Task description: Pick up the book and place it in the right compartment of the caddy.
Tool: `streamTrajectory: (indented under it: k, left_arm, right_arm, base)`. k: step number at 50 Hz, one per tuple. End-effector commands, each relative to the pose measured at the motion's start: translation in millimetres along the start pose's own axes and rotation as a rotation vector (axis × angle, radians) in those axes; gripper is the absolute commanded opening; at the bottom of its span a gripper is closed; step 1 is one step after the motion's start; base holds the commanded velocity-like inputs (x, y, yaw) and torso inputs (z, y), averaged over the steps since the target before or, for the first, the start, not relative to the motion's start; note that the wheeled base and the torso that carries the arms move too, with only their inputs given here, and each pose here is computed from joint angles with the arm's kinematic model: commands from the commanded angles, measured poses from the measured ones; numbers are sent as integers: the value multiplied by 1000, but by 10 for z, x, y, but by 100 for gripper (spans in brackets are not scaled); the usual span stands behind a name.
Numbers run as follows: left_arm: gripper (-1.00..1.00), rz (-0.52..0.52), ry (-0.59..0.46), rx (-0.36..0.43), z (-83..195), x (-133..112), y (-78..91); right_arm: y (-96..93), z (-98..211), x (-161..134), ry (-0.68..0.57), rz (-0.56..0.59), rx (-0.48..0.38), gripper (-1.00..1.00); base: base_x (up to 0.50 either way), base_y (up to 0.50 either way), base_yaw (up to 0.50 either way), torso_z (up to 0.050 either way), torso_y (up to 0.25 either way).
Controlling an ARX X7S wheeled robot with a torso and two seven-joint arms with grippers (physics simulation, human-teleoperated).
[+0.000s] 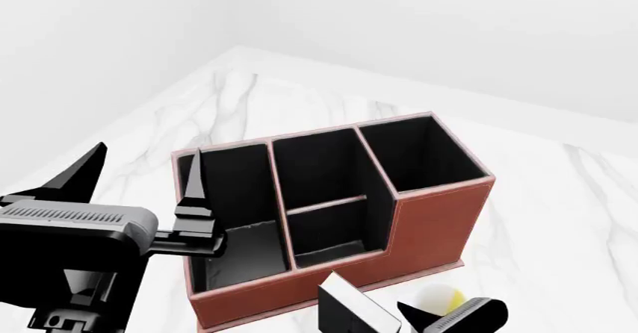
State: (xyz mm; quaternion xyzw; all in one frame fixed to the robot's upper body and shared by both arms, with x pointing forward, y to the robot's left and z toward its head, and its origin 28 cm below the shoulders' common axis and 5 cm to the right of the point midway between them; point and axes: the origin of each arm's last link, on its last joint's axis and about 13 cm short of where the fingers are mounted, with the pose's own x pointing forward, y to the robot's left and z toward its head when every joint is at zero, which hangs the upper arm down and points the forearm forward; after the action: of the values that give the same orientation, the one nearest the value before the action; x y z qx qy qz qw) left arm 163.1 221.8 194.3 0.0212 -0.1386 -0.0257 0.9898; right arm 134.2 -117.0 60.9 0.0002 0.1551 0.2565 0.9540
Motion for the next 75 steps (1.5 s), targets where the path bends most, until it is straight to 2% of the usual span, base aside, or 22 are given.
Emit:
streamTrajectory:
  k: [1,23,24,49,58,75]
  left_arm:
    - [100,1,0,1,1,1,0]
    - [100,0,1,1,1,-4,2]
    - [100,0,1,1,2,-4,2]
    - [100,1,1,1,-6,1,-2]
    - [100,0,1,1,-1,-2,-2]
    - [100,1,2,-2,6,-1,1]
  right_arm:
    - [14,-55,14,18,6,4,100]
    - [21,-61,17,24,5,20,100]
    - [16,-58,21,19,-8,25,-100]
    - [39,-7,-4,-6,26,16,-100]
    - [83,202,-127,-52,41,-27,-100]
    - [68,611,-276,-154,0,-83,-100]
  base:
    - [0,0,0,0,0]
    - [0,0,0,0,0]
    - [0,0,0,0,0]
    - [0,0,0,0,0]
    - [0,0,0,0,1]
    - [0,0,0,0,1]
